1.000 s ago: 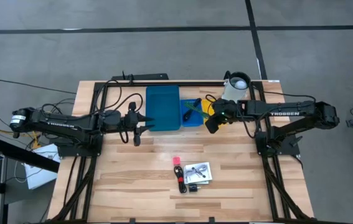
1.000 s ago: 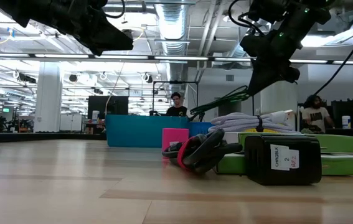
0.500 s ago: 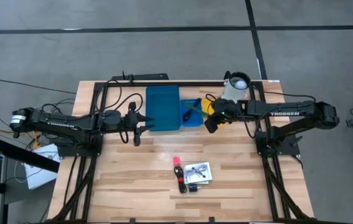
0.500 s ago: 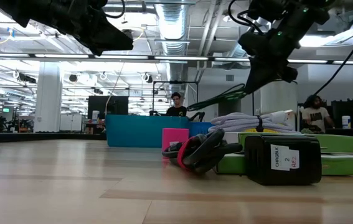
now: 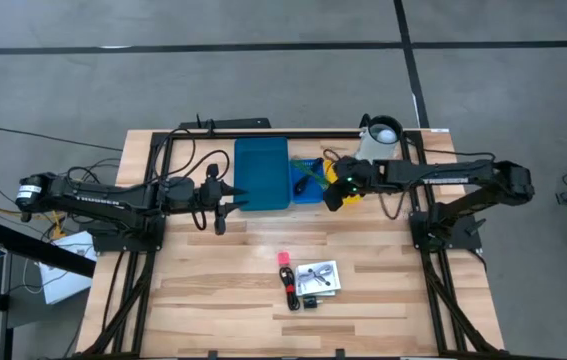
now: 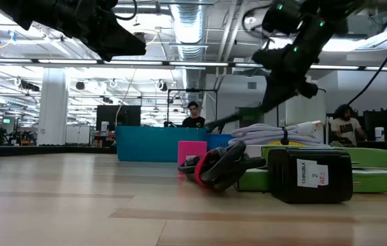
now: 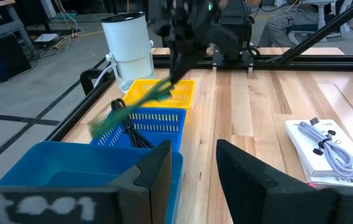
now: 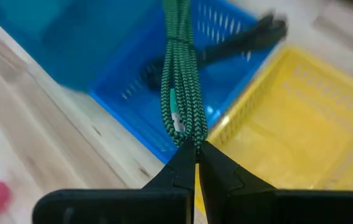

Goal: Pick and place items into bin
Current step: Put the green charger cable into the blue basket

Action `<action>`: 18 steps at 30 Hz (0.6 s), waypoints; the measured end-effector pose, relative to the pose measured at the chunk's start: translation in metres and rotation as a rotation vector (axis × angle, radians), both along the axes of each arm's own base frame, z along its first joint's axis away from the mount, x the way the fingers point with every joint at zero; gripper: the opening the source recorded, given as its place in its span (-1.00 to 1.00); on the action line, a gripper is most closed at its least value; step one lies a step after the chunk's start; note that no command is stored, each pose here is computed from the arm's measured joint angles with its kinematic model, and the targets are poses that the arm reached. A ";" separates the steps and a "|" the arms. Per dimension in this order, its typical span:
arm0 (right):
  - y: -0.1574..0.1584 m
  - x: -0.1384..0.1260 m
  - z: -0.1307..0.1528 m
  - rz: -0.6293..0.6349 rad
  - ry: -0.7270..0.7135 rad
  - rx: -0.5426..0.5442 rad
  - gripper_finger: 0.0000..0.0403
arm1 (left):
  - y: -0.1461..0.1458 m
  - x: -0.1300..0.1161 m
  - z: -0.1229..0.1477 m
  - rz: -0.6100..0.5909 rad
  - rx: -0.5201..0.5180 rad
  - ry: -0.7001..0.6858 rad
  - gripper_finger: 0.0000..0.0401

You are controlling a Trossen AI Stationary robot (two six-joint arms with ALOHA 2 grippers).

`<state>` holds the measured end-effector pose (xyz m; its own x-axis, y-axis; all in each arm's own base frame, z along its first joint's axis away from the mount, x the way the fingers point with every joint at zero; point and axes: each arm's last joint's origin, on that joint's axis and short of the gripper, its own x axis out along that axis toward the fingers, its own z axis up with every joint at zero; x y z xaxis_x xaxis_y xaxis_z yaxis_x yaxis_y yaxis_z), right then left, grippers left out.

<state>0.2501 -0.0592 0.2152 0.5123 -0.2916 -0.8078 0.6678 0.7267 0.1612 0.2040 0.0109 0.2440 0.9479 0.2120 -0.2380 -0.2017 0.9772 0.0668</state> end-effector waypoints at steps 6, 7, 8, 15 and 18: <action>0.000 0.011 -0.015 0.031 0.034 -0.009 -0.99 | 0.000 0.000 0.000 -0.001 0.000 0.003 -0.42; -0.001 0.012 -0.017 0.029 0.038 -0.011 -0.99 | 0.000 0.000 0.000 0.000 0.000 0.005 -0.42; -0.001 0.012 -0.017 0.031 0.041 -0.012 -0.99 | 0.000 0.000 0.000 -0.001 0.001 0.006 -0.42; -0.001 0.012 -0.017 0.036 0.042 -0.014 -0.91 | 0.000 0.000 -0.001 -0.001 0.002 0.007 -0.42; -0.001 0.012 -0.017 0.036 0.042 -0.014 -0.80 | 0.000 0.000 -0.001 -0.001 0.004 0.007 -0.42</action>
<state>0.2617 -0.0599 0.1986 0.4886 -0.2853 -0.8245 0.6472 0.7523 0.1232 0.2038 0.0108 0.2434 0.9462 0.2119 -0.2443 -0.2003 0.9771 0.0718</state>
